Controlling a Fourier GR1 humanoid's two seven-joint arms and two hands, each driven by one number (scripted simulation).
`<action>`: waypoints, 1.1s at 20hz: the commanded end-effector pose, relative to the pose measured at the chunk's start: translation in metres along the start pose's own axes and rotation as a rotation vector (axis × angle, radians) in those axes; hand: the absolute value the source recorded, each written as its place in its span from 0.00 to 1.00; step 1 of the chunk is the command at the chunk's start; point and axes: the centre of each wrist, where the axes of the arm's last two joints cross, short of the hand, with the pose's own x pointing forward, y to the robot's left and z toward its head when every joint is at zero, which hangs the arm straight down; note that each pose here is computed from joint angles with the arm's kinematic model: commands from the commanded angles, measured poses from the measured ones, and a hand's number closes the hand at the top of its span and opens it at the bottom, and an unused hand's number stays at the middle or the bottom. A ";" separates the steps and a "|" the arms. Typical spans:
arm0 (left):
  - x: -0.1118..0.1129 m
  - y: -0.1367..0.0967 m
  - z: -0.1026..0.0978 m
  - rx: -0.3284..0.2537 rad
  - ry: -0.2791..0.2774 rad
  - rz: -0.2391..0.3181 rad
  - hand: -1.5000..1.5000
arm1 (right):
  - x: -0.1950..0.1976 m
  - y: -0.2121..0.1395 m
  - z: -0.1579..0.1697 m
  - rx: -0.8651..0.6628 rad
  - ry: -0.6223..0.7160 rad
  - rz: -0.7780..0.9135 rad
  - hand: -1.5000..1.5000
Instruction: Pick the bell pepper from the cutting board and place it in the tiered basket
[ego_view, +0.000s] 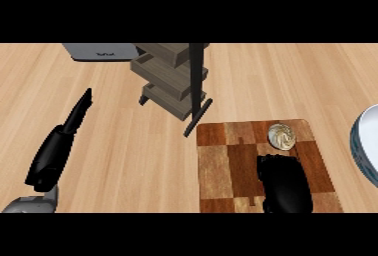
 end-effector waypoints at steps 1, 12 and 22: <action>0.002 0.000 0.002 0.018 0.025 -0.005 0.50 | -0.037 -0.028 -0.001 0.061 0.332 -0.153 1.00; 0.001 -0.011 0.004 0.013 -0.001 -0.008 0.50 | -0.089 -0.173 0.059 -0.146 0.509 -0.354 1.00; -0.003 -0.001 0.003 -0.003 0.021 -0.014 0.50 | -0.057 -0.245 0.056 -0.376 0.271 -0.499 1.00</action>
